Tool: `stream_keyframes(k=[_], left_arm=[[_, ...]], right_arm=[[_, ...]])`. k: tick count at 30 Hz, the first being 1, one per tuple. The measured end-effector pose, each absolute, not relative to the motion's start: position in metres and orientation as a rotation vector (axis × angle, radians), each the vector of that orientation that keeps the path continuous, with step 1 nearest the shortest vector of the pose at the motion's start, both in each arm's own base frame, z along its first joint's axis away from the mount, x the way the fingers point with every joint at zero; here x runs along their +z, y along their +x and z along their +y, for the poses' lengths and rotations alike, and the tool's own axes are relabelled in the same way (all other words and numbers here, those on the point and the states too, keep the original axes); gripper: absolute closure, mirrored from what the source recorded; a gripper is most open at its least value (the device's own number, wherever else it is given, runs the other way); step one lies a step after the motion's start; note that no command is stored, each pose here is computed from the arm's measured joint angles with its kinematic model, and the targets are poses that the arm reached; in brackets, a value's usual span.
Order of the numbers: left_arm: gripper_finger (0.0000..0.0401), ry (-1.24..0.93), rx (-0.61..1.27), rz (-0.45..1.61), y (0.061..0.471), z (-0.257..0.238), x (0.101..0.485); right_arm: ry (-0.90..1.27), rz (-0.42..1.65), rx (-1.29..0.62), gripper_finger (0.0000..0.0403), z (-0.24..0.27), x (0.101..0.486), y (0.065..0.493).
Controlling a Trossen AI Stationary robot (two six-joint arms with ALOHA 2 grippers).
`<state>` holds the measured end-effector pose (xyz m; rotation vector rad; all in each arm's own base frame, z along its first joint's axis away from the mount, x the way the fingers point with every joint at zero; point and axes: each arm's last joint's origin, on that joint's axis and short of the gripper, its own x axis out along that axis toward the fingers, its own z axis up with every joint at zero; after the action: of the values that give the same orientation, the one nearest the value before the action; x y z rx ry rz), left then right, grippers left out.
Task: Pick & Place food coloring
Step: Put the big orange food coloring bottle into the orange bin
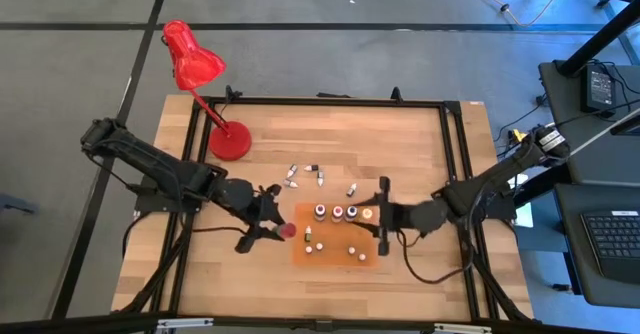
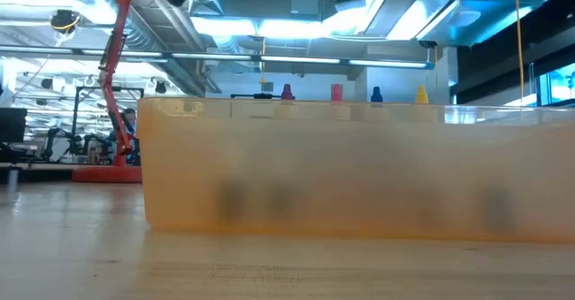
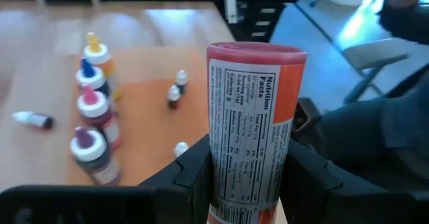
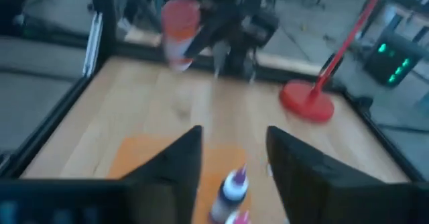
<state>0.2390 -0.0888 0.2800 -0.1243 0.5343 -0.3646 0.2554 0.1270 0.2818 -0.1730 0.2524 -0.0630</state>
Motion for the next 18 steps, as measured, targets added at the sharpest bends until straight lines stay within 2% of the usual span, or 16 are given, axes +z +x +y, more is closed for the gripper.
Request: stream_keyframes(k=[5, 7, 11, 18], left_arm=[[0.027, -0.179, -0.357, 0.533, 0.248, -0.085, 0.276], [0.027, -0.218, -0.339, 0.545, 0.252, -0.083, 0.276], [0.0271, -0.235, -0.35, 0.558, 0.267, -0.082, 0.278], [0.0271, -0.209, -0.339, 0.587, 0.293, -0.086, 0.287]], right_arm=[[-0.091, 0.112, -0.111, 0.0142, 0.109, 0.297, 0.268], [-0.1, 0.116, -0.048, 0.0122, 0.104, 0.299, 0.271], [-0.097, 0.102, 0.111, 0.011, 0.102, 0.304, 0.281], [-0.196, 0.156, 0.12, 0.0109, 0.11, 0.293, 0.307]])
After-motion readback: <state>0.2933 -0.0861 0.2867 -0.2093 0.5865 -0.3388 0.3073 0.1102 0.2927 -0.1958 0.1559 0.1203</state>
